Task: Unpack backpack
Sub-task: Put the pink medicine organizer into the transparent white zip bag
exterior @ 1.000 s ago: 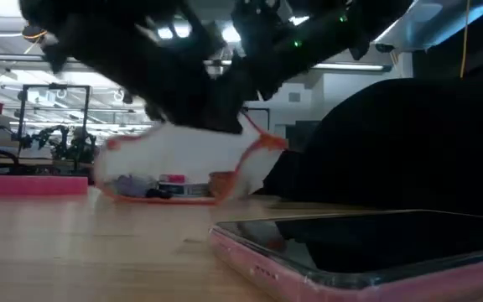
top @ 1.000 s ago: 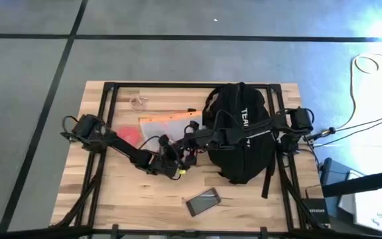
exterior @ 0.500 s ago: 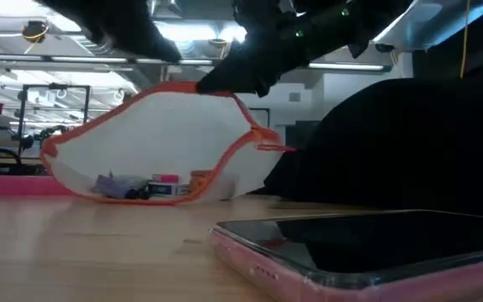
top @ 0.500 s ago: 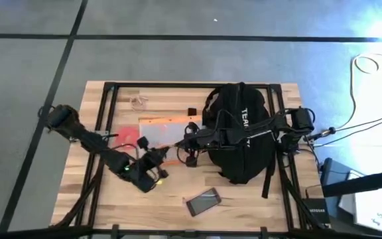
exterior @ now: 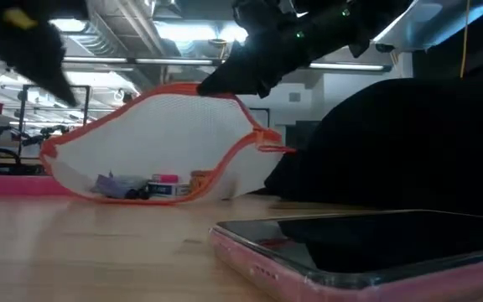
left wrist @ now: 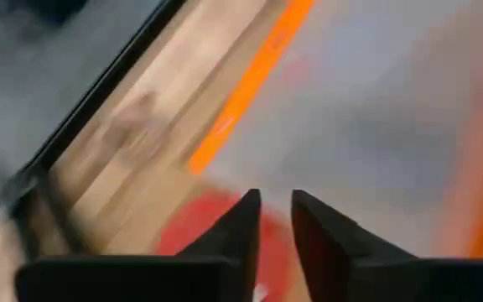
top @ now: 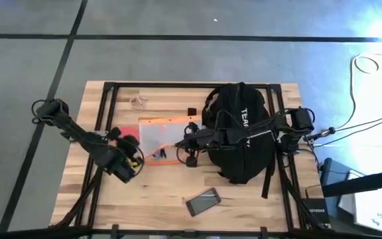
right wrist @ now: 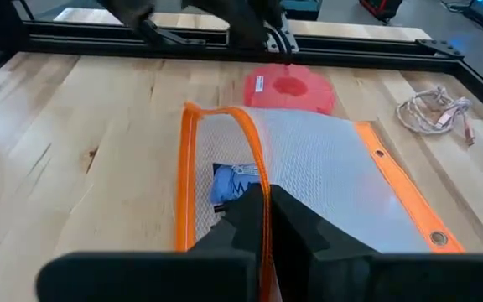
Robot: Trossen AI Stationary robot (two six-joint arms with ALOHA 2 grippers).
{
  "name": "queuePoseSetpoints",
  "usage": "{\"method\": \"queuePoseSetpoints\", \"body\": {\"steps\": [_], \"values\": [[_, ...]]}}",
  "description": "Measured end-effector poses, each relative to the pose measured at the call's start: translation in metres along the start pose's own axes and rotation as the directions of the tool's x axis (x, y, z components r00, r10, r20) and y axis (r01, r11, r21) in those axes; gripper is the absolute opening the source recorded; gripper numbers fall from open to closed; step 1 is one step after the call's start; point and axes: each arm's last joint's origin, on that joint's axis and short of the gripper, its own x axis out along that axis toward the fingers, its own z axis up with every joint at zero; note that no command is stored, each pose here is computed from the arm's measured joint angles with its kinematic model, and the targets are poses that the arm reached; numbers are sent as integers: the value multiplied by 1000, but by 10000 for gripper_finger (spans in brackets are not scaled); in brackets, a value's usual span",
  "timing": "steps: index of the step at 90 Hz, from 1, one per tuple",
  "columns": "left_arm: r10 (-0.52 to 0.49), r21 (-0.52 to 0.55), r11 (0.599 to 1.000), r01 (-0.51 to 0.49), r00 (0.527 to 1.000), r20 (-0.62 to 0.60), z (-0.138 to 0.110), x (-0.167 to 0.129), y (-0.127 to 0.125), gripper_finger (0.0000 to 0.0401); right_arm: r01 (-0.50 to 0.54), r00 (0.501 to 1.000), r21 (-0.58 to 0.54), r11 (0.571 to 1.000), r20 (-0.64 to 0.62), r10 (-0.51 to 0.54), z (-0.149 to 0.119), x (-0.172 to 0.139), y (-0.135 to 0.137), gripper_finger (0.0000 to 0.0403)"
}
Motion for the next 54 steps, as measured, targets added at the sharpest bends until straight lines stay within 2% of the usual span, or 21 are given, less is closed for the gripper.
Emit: {"method": "queuePoseSetpoints", "body": {"steps": [21, 33, 44, 54], "values": [[28, -7, 1000, -30, 978, -208, 4, 12, 7, 179, 1, 1000, 1, 1000, 2, -1, 0, 0, 0, 0], [57, 33, 998, -51, 976, -212, 11, 19, 10, 238, 2, 1000, 1, 1000, 2, -2, 0, 0, 0, 0], [119, 85, 991, -105, 977, -179, 13, 27, 16, 262, 3, 1000, 0, 1000, -5, -3, 0, 0, 0, 0], [139, 85, 989, -120, 952, -273, 7, 42, 20, 266, 3, 1000, -3, 1000, -26, -3, -2, 0, 0, 0]]}}
